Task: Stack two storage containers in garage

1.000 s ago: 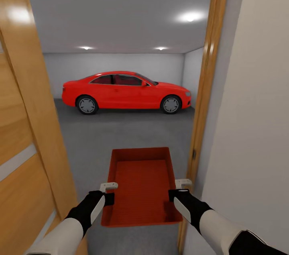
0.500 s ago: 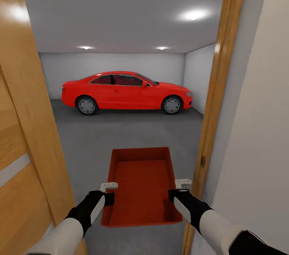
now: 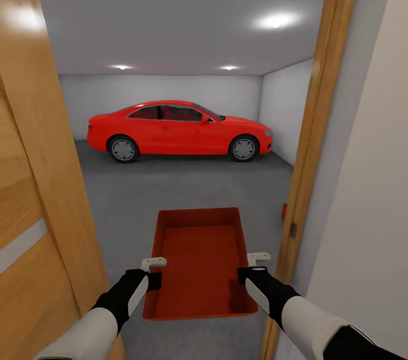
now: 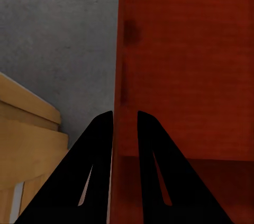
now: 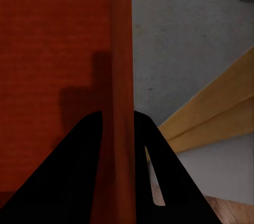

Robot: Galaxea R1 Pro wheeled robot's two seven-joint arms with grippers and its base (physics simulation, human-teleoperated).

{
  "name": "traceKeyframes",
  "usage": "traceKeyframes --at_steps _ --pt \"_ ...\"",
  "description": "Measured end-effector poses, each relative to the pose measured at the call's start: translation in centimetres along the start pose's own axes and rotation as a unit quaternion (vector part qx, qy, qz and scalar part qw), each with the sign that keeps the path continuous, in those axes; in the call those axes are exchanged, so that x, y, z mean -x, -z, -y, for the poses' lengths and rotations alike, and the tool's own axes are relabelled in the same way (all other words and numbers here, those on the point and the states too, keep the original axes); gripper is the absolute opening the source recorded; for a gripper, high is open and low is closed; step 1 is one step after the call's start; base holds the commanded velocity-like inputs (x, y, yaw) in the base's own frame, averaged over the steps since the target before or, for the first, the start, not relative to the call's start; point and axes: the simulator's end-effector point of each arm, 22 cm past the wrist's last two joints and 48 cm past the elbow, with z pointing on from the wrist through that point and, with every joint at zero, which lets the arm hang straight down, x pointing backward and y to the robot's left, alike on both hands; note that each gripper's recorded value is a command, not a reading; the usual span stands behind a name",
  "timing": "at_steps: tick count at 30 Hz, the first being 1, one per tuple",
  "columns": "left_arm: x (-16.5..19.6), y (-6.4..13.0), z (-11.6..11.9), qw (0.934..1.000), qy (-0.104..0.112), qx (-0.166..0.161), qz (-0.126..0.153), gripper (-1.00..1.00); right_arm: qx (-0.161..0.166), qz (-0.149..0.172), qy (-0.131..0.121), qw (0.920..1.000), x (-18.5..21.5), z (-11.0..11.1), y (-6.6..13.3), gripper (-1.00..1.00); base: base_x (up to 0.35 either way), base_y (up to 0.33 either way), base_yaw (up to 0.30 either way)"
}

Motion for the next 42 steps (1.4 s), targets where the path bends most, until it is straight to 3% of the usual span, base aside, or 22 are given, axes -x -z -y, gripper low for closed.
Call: traceKeyframes --at_steps 21,42 --pt "0.26 0.08 -0.03 1.0 0.004 0.0 0.003 -1.0 0.001 0.004 -0.004 1.0 0.08 -0.06 0.01 -1.0 0.01 0.0 0.0" --pt "0.14 0.08 -0.05 1.0 0.004 0.0 0.001 -1.0 0.002 0.003 -0.004 1.0 -0.03 -0.08 0.04 -1.0 0.301 0.0 0.0"
